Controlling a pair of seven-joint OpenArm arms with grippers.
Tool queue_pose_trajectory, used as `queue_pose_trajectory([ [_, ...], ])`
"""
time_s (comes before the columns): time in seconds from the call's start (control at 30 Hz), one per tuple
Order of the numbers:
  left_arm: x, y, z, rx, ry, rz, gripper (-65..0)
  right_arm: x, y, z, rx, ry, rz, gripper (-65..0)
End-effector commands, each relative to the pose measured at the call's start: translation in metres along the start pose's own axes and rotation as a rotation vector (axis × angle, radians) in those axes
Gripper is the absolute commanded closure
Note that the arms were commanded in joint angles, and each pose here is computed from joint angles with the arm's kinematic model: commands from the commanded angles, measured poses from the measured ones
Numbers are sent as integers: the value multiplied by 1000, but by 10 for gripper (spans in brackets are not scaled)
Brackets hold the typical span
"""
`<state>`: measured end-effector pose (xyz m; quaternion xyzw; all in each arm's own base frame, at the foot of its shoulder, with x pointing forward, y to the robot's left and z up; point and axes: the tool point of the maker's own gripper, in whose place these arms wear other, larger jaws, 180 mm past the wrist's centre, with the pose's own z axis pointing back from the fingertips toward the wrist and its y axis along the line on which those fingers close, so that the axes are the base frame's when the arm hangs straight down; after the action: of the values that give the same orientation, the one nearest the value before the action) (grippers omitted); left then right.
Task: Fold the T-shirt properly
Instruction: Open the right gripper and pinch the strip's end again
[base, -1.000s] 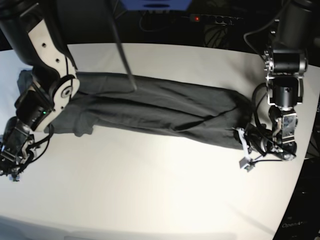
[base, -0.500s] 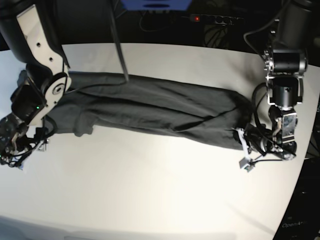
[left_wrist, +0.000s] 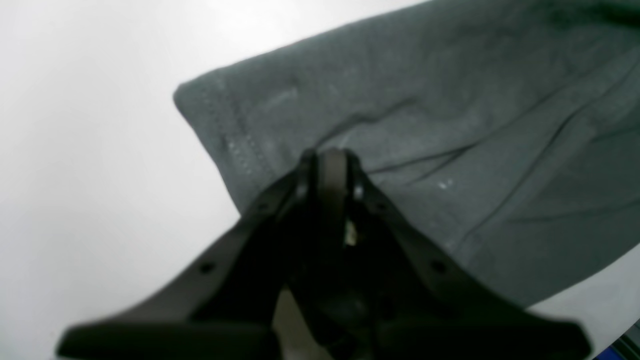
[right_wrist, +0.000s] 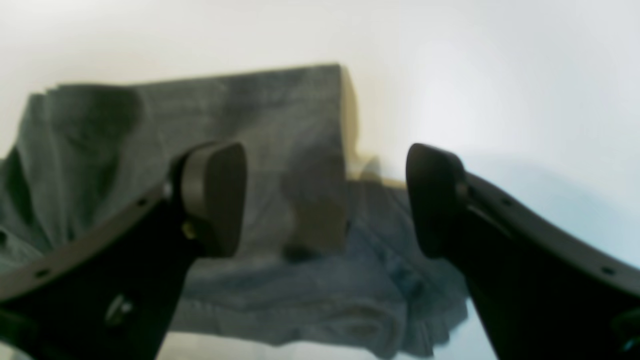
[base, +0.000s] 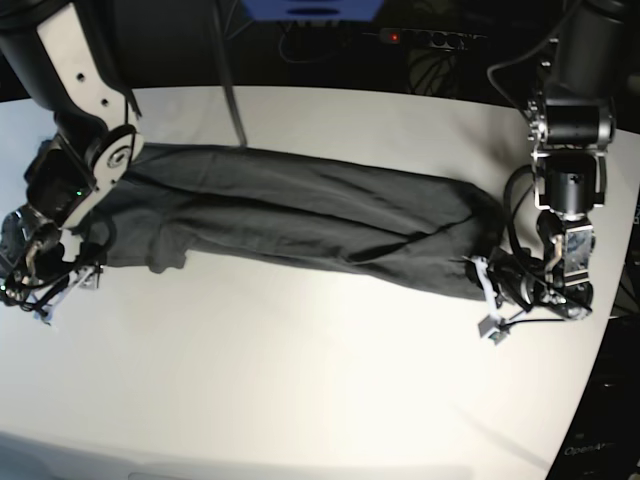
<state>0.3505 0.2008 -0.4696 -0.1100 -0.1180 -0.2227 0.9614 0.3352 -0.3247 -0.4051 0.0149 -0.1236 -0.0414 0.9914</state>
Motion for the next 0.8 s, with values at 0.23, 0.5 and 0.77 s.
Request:
queue_pose_trajectory([
  [0.23, -107, -33, -36, -19, 373, -19, -37, 15, 6, 3, 8, -61, 9, -486],
  [0.5, -108, -32, -35, -16, 375, -18, -37, 17, 20, -4, 33, -75, 18, -486],
  [0.77, -115, -34, -37, -22, 387, -15, -37, 4, 51, -43, 161, -56, 18, -485],
])
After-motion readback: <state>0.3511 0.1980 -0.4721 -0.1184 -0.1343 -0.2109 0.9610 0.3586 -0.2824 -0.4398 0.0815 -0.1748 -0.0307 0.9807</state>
